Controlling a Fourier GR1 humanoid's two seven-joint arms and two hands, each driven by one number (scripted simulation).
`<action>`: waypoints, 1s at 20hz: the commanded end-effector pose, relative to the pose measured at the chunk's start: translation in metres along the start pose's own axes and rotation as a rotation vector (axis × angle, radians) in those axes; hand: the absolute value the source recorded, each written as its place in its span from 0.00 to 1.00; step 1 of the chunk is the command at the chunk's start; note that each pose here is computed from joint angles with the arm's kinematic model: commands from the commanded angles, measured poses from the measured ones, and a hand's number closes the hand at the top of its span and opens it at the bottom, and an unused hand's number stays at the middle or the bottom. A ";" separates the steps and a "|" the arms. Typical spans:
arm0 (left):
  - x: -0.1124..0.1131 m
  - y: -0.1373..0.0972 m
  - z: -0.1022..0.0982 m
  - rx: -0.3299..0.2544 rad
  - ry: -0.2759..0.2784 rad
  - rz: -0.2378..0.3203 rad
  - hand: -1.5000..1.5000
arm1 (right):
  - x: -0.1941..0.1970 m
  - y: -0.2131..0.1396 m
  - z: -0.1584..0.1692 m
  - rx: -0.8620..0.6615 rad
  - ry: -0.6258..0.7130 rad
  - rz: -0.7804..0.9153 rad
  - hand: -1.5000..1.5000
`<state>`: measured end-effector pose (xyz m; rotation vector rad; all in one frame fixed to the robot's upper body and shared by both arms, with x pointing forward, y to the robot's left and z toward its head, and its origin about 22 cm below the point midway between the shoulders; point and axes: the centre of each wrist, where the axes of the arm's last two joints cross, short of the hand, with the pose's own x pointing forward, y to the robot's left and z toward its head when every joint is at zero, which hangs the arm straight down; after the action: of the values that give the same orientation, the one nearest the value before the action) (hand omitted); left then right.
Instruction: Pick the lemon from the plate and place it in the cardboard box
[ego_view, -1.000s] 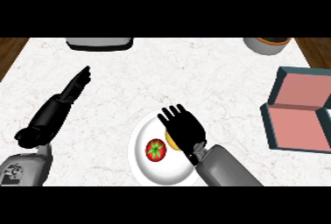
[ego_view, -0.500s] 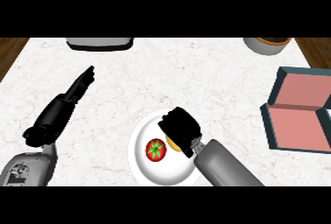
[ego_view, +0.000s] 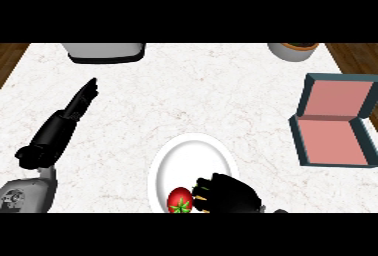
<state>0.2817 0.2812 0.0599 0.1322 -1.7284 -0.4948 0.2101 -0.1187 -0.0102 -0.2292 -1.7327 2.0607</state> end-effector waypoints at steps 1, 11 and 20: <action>-0.005 0.006 0.009 0.005 0.020 -0.006 0.50 | 0.036 0.015 0.064 -0.038 -0.183 -0.080 1.00; 0.005 -0.009 0.004 -0.005 -0.006 -0.002 0.50 | 0.052 -0.080 0.176 -0.320 -0.214 0.021 1.00; 0.010 -0.001 -0.004 -0.012 -0.021 -0.013 0.50 | 0.024 -0.125 0.212 -0.638 0.203 -0.222 1.00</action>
<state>0.2792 0.2759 0.0648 0.1298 -1.7419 -0.5052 0.1316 -0.2685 0.1321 -0.3568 -2.1363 1.4263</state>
